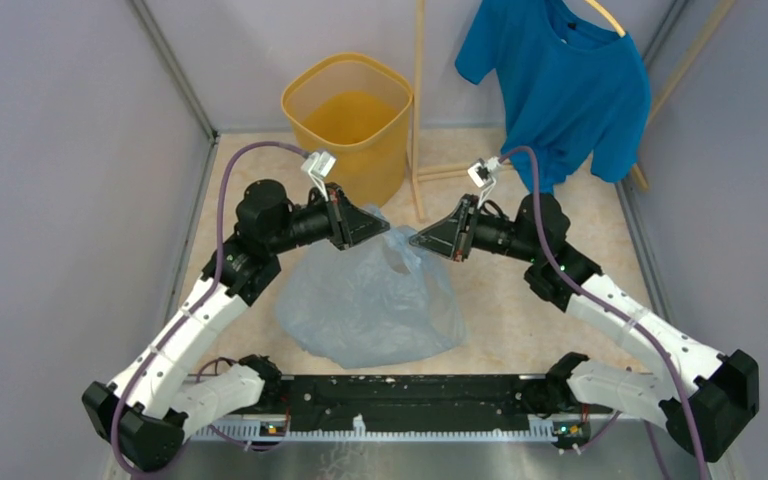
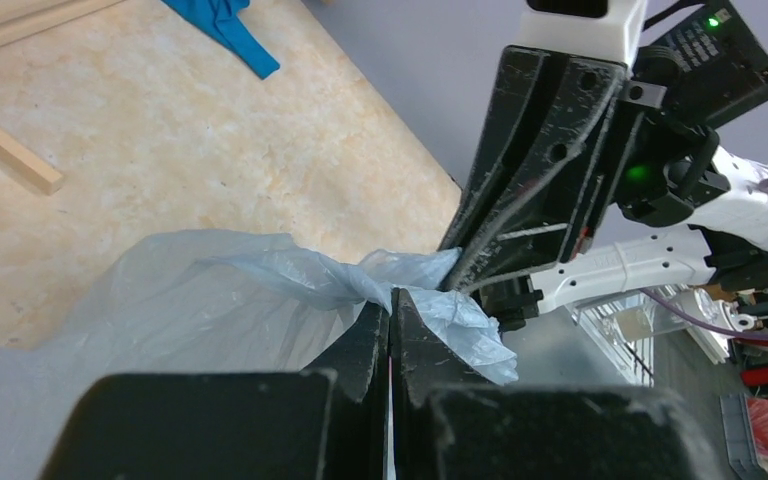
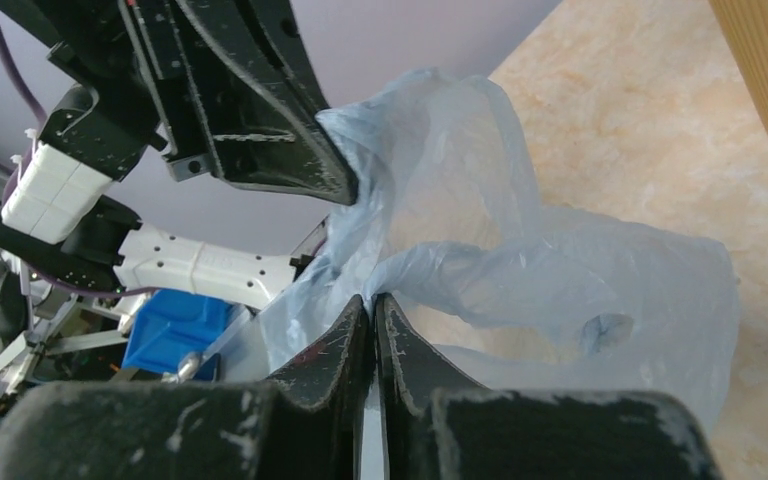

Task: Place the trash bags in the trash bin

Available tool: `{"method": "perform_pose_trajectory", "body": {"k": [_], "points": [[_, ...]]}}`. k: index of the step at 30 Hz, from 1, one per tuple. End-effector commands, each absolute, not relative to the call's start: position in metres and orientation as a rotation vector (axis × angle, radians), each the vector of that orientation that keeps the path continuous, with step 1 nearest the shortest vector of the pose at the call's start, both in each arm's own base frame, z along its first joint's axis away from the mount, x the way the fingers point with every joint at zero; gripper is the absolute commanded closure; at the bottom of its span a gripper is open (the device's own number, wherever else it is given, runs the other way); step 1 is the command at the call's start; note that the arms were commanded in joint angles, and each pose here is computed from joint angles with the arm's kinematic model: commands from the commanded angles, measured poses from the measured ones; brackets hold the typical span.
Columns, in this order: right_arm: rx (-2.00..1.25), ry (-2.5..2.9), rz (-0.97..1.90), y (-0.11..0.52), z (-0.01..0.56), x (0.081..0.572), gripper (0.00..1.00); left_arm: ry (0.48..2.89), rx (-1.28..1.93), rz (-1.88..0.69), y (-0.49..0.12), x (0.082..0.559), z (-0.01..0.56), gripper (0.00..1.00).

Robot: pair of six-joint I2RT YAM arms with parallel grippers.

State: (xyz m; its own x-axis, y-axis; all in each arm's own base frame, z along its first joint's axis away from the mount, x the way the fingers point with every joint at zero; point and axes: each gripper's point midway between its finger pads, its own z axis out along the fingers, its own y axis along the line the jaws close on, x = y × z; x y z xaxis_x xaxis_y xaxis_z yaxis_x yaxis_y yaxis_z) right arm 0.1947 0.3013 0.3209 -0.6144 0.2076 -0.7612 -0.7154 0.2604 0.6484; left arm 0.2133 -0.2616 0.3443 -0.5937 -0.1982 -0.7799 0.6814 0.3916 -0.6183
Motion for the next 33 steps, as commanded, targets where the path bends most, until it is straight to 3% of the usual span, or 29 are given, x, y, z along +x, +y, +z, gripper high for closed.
{"method": "perform_pose_trajectory", "body": {"k": [1,19,26,33], "points": [[-0.502,1.634,1.505,0.307,0.343,0.187,0.90,1.761,0.429,-1.309,-0.265,0.220,0.353,1.00],[-0.544,1.669,1.377,0.314,0.337,0.180,0.48,1.782,0.427,-1.317,-0.268,0.224,0.348,1.00],[-0.452,1.739,1.224,0.302,0.338,0.189,0.41,1.777,0.419,-1.307,-0.267,0.224,0.350,1.00],[-0.179,1.856,0.957,0.236,0.339,0.199,0.14,1.843,0.302,-1.196,-0.255,0.240,0.341,1.00]]}}
